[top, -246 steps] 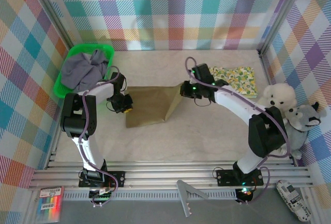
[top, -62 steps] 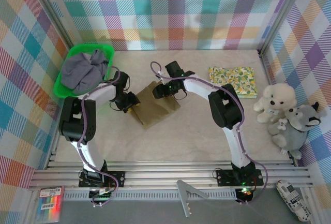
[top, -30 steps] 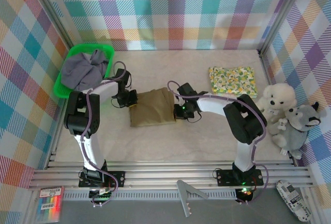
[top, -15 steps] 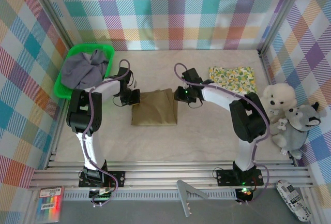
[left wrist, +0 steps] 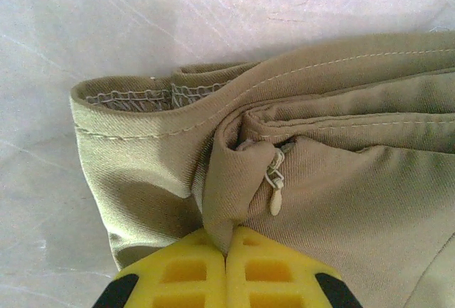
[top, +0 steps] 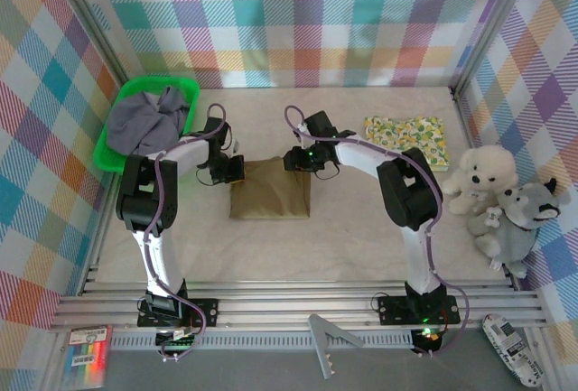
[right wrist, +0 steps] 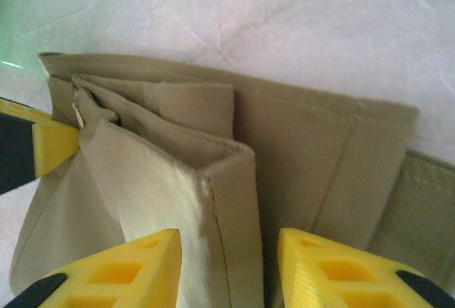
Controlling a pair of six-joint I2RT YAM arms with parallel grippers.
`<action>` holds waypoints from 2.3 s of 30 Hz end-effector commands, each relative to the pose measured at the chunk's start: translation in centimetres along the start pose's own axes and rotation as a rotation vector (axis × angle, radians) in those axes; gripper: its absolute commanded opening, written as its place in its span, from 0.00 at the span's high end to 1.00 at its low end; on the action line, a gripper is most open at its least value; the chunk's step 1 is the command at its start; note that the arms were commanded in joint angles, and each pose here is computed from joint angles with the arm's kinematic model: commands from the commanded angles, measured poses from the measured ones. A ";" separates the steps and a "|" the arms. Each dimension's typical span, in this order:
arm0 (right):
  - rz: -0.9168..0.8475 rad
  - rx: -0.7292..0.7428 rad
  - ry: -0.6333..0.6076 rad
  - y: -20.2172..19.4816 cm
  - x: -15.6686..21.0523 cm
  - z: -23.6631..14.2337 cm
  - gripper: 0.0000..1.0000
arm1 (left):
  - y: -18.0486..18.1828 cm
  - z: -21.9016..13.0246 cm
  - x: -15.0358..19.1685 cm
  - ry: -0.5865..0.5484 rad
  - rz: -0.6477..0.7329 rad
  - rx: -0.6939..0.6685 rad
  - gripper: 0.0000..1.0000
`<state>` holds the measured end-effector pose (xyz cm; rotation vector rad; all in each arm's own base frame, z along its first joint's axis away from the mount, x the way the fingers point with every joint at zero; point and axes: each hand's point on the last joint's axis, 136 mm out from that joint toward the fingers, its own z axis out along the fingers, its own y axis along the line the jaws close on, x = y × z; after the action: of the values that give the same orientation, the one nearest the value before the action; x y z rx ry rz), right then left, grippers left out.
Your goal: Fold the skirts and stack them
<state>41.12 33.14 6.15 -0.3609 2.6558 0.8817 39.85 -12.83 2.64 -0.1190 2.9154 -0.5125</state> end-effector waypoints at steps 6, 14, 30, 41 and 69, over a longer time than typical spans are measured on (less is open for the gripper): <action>-0.014 -0.059 -0.003 1.9 -1.2 -0.3 0.95 | -0.4 -1.9 0.3 0.014 -0.041 0.053 0.98; 0.124 -0.024 -0.152 -0.3 -2.5 -3.2 1.00 | -1.6 -5.0 -1.1 -0.095 -0.067 0.085 0.87; 0.119 0.144 -0.182 -1.7 -3.4 -4.7 0.67 | -6.1 -9.4 -1.4 -0.169 -0.281 0.242 0.48; 0.202 0.020 -0.084 0.3 -1.2 -1.1 1.00 | -7.6 -1.0 -2.6 -0.088 -0.441 0.164 0.68; 0.365 0.032 0.184 -3.1 3.9 0.3 0.30 | -3.8 4.5 0.9 0.070 -0.456 -0.001 0.57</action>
<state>40.22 28.90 3.86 0.0488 2.8871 0.8468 42.64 -19.47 3.27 -0.7374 2.8239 -0.7182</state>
